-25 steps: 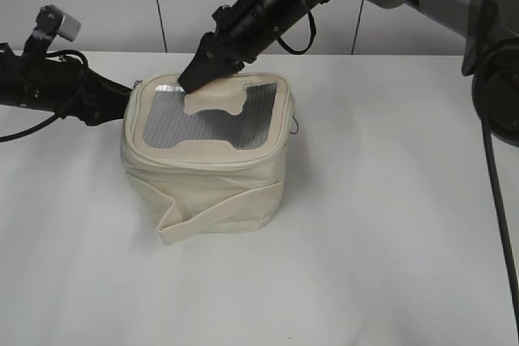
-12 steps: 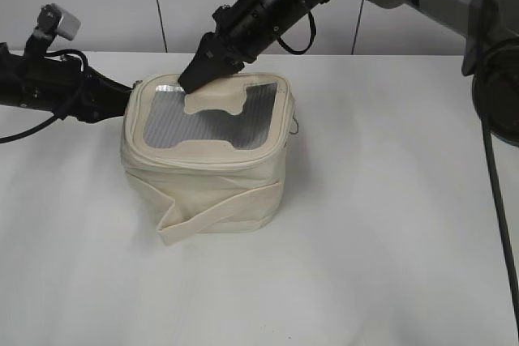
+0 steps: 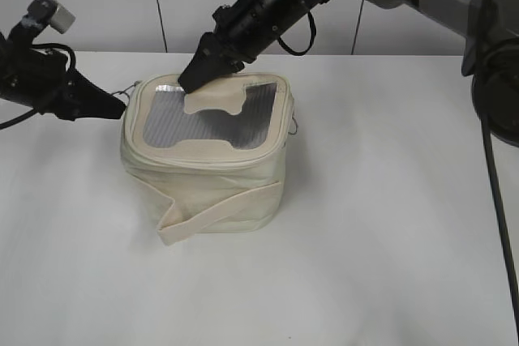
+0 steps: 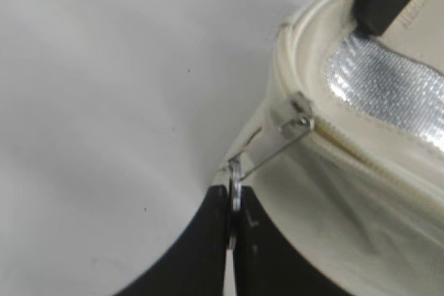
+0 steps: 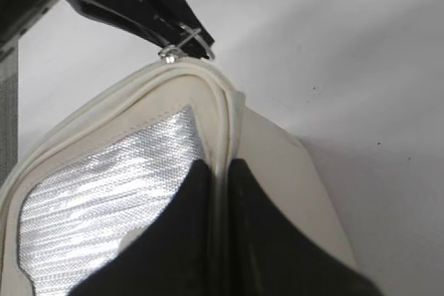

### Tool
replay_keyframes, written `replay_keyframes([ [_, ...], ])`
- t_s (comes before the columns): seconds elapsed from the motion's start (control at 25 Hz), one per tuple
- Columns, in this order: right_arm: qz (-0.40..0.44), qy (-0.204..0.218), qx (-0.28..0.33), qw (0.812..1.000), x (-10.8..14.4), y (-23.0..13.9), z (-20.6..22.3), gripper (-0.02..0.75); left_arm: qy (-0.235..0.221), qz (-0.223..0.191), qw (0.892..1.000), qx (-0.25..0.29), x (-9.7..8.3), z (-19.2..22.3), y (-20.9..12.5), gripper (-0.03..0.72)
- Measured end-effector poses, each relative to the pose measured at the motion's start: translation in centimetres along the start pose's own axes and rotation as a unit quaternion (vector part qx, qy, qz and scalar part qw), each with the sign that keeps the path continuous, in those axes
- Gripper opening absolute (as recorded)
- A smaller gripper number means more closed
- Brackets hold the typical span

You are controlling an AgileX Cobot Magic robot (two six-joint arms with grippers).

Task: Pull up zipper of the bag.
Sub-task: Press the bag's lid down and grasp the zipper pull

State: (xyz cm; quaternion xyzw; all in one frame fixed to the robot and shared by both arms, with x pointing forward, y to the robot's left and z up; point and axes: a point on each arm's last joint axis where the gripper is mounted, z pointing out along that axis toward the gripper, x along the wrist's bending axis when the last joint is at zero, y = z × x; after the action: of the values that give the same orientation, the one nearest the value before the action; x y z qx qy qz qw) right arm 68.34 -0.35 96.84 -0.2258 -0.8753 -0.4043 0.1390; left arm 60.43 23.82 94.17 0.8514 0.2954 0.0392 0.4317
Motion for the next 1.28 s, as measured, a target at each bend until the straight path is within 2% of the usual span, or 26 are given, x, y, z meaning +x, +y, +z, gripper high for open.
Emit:
replay_keyframes([
  [0.16,0.015,-0.001,0.000,1.000,0.0,0.0,0.0,0.052,0.009,-0.044,0.998,0.052,-1.0,-1.7,0.4,-0.008],
  [0.36,0.037,-0.003,-0.002,0.999,0.0,0.1,0.0,0.052,0.015,-0.083,0.994,0.064,-3.6,-3.8,0.4,-0.008],
  [0.64,0.055,-0.003,-0.003,0.998,0.0,0.1,0.1,0.051,0.060,-0.064,0.993,0.074,-9.4,-6.1,-1.8,-0.008],
  [0.84,0.073,-0.004,-0.003,0.997,0.0,0.1,0.1,0.051,0.042,-0.080,0.992,0.084,-12.5,-5.9,-3.5,-0.008],
  [1.04,0.085,-0.004,-0.004,0.996,0.0,0.1,0.1,0.050,-0.016,-0.047,0.995,0.089,-16.2,-3.9,-2.5,-0.008],
  [1.28,0.088,-0.004,-0.005,0.996,-0.1,0.1,0.0,0.048,-0.006,-0.007,0.998,0.061,-20.6,-0.1,-0.9,-0.008],
])
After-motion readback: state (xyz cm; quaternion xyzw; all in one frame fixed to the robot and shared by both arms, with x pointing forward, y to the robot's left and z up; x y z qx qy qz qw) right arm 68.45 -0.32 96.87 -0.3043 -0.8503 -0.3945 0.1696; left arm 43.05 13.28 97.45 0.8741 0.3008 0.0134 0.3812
